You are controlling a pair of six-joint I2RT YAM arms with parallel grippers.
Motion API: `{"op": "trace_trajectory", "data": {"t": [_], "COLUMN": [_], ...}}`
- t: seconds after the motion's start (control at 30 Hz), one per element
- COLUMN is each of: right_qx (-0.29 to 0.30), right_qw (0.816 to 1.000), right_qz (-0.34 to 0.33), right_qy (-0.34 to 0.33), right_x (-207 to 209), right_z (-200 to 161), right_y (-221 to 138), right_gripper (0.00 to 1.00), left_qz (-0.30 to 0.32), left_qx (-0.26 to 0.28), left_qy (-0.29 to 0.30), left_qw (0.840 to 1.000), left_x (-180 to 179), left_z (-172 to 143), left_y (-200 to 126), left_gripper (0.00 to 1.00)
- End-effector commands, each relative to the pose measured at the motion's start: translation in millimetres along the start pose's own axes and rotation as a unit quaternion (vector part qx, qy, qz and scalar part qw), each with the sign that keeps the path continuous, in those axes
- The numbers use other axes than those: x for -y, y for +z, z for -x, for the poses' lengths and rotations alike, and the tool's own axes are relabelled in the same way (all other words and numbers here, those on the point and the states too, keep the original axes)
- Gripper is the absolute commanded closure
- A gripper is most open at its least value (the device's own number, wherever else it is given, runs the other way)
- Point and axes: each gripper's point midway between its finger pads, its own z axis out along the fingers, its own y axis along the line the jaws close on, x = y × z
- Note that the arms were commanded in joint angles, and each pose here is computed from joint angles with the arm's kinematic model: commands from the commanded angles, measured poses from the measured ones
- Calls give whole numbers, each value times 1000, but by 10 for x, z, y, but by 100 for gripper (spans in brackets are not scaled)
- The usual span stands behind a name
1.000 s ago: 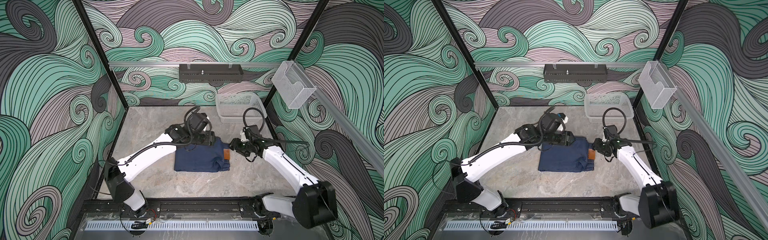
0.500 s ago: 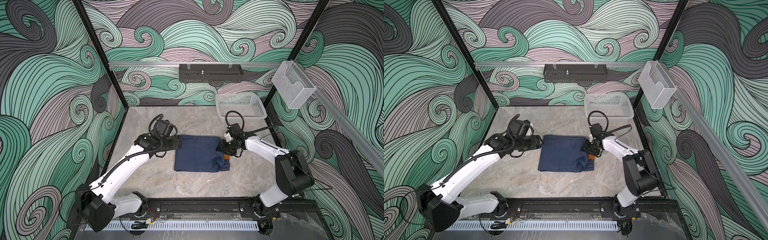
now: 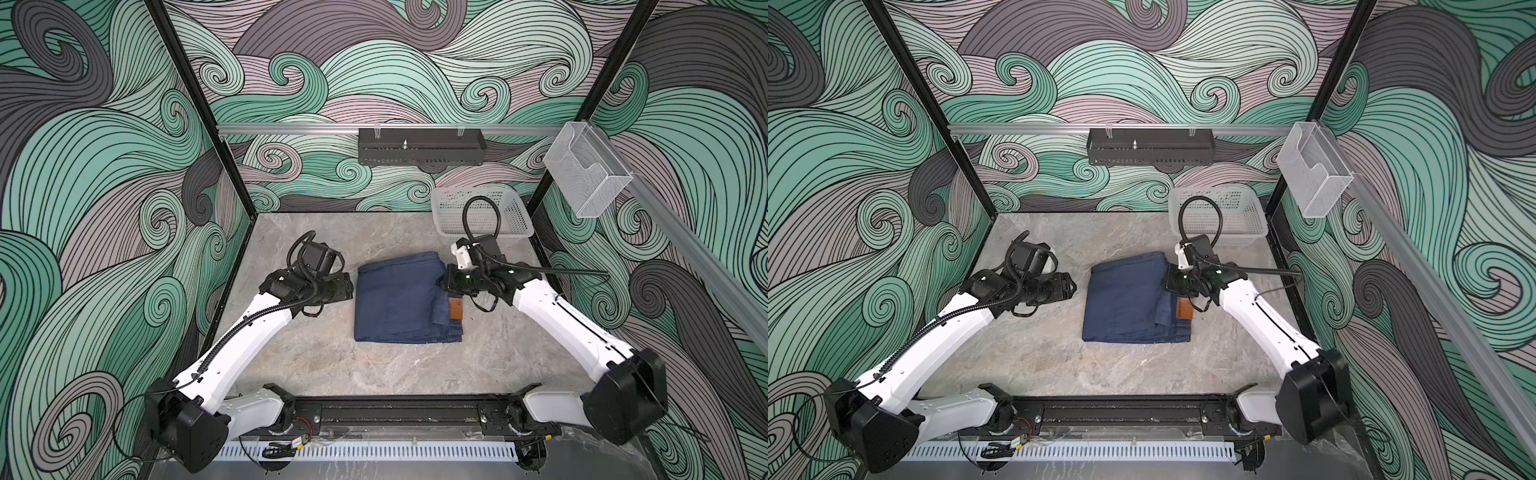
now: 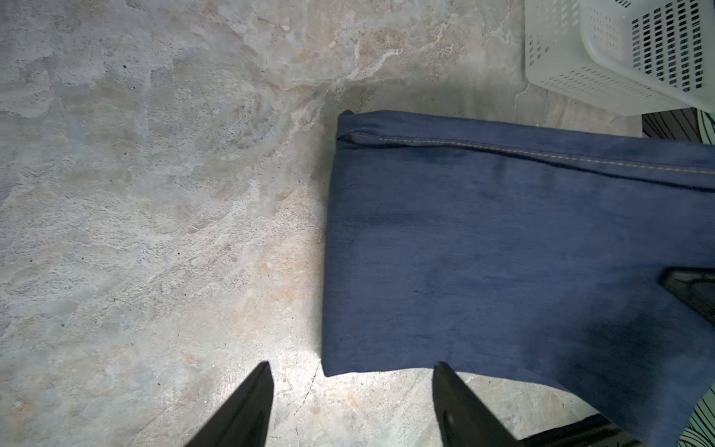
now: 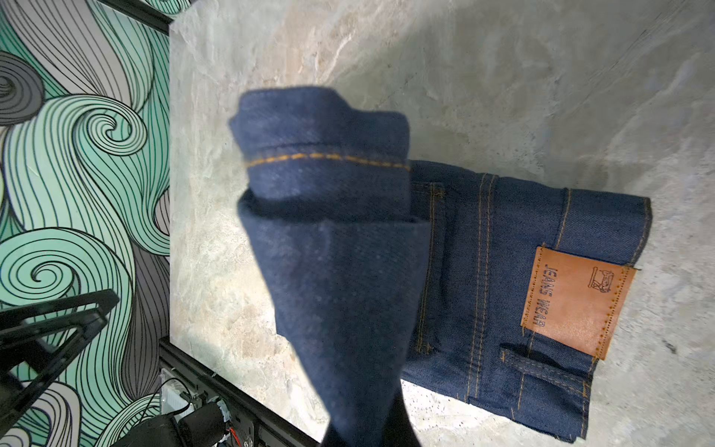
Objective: Fold and stack the trousers
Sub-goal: Smooth out the trousers at the center of the table.
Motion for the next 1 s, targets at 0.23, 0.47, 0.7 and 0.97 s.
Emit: {"op": "trace_trajectory", "data": {"t": [0.23,0.47,0.7,0.97], "right_qx": [-42,-52,-31,-66], "right_qw": [994,979,981,992], "right_qz": [-85,-177,-190,-79], "right_qy": [61,81,26,69], "right_x": [946,1519,1250,934], "right_z": [-214,-378,-301,-678], "right_y": [263,229,-97,189], "right_gripper": [100,65,53,89], "left_qz": [14,8,-50,-86], "left_qx": [-27,-51,-94,-127], "left_qy": [2,5,9,-6], "left_qw": [1000,999,994,988], "left_x": [-97,-51,224,407], "left_z": [-99,-145,-172,-249], "left_y": [127,233,355,580], "left_gripper": [32,32,33,34]}}
